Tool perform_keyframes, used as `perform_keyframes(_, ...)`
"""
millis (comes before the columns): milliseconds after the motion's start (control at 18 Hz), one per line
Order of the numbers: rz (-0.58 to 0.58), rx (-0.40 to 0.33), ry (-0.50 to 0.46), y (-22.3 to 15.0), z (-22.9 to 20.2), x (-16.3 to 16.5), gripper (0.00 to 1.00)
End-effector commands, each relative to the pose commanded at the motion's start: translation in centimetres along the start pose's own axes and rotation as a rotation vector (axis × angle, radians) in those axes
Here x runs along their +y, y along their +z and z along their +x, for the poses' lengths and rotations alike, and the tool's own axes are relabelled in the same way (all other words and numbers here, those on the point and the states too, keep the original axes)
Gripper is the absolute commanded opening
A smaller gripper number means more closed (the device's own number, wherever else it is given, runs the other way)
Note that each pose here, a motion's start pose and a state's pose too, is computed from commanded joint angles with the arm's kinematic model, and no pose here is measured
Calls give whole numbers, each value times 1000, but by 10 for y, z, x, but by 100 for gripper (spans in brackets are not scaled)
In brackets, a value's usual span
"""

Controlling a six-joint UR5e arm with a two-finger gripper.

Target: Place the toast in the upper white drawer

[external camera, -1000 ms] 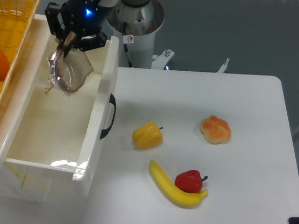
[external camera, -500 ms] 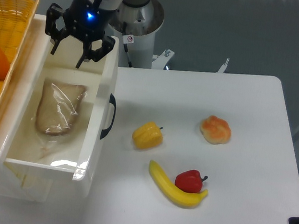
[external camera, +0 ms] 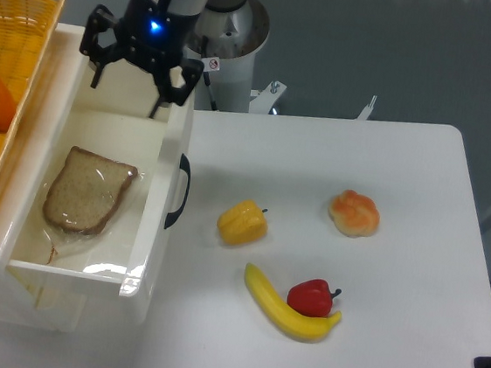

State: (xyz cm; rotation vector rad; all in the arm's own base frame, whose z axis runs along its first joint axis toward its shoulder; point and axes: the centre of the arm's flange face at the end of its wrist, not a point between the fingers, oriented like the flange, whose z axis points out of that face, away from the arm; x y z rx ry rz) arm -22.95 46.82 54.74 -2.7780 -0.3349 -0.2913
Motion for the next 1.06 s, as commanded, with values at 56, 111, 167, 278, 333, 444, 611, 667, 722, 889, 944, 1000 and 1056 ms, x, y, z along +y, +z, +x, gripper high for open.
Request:
perform_keyframes(56, -16, -12, 14, 5, -5, 1, 100)
perform_keyframes(111, -35, -28, 43, 9, -9, 2, 100)
perform_keyframes(167, -55, -45, 84, 14, -12, 4, 100)
perform_keyframes(278, -75, -79, 155, 21, -19, 7, 100)
perform_keyframes(333, -84, -96, 175, 23, -22, 9, 100)
perform_keyframes(444, -106, -146, 175, 26, -40, 10, 100)
perform_keyframes(611, -172, -216, 204, 33, -54, 11, 100)
perform_keyframes(667, -210, -237, 230, 38, -62, 11, 100)
perform_keyframes(722, -248, -250, 254, 46, -69, 11, 100)
perform_keyframes(889, -305, -258, 255, 64, -84, 12, 100)
perform_keyframes(944, -325, -257, 253, 72, -89, 12, 100)
perform_keyframes(1000, -335, -265, 250, 75, -94, 12, 100)
perform_keyframes(1056, -341, -269, 240, 75, -99, 13, 100)
